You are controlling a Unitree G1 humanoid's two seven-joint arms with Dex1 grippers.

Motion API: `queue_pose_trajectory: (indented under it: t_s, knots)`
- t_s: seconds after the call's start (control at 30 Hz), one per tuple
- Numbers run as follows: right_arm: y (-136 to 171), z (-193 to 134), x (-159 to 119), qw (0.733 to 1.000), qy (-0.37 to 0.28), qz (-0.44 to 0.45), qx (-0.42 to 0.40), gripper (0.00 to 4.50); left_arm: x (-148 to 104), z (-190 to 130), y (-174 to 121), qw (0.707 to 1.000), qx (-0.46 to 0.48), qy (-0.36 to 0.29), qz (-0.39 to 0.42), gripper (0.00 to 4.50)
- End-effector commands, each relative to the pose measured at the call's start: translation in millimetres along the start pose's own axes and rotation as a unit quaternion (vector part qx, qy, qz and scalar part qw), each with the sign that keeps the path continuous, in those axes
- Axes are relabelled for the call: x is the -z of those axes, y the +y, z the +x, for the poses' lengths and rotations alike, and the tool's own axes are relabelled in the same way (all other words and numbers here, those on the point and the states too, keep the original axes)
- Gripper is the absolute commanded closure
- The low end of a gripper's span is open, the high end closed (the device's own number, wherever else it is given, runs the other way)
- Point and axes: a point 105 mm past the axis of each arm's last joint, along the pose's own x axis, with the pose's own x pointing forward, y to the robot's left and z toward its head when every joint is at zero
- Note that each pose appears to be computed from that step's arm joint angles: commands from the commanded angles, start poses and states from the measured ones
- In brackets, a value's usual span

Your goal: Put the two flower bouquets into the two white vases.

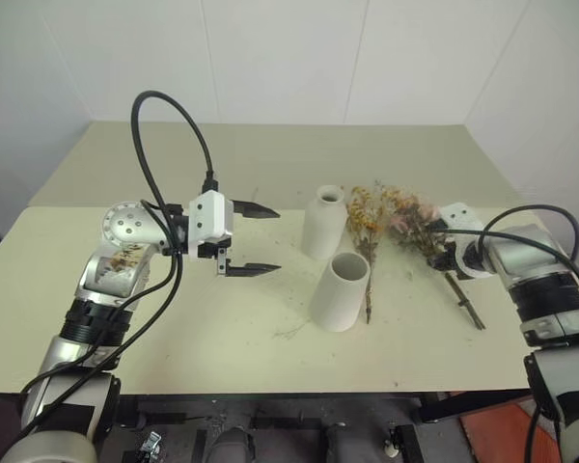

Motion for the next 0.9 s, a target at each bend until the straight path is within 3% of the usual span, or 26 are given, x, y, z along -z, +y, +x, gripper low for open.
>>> queue_pose_trajectory:
  t_s: [0.03, 0.13, 0.2, 0.27, 0.37, 0.43, 0.6, 0.9]
  knots:
    - [-29, -41, -95, 0.954, -0.277, 0.023, 0.109, 4.30, -12, -7, 10, 1.000, -0.018, -0.008, 0.021, 0.00]
    - [-26, -67, -137, 0.900, -0.411, 0.062, 0.131, 4.30, -10, -11, 12, 1.000, -0.024, -0.004, 0.018, 0.00]
    - [-16, -77, -159, 0.874, -0.459, 0.134, 0.089, 4.30, -8, -16, 13, 0.999, -0.031, -0.001, 0.012, 0.00]
    - [-4, -95, -177, 0.825, -0.537, 0.171, 0.044, 4.30, -4, -23, 14, 0.999, -0.041, 0.009, 0.007, 0.00]
    - [19, -114, -191, 0.748, -0.610, 0.238, -0.108, 4.30, 5, -37, 15, 0.998, -0.062, 0.033, -0.008, 0.00]
    - [28, -118, -197, 0.715, -0.628, 0.263, -0.161, 4.30, 14, -50, 15, 0.995, -0.078, 0.057, -0.018, 0.00]
    - [54, -110, -205, 0.700, -0.616, 0.269, -0.241, 4.30, 26, -76, 12, 0.988, -0.111, 0.099, -0.035, 0.00]
    - [95, -102, -199, 0.715, -0.590, 0.218, -0.307, 4.30, 27, -89, 3, 0.983, -0.130, 0.123, -0.044, 0.00]
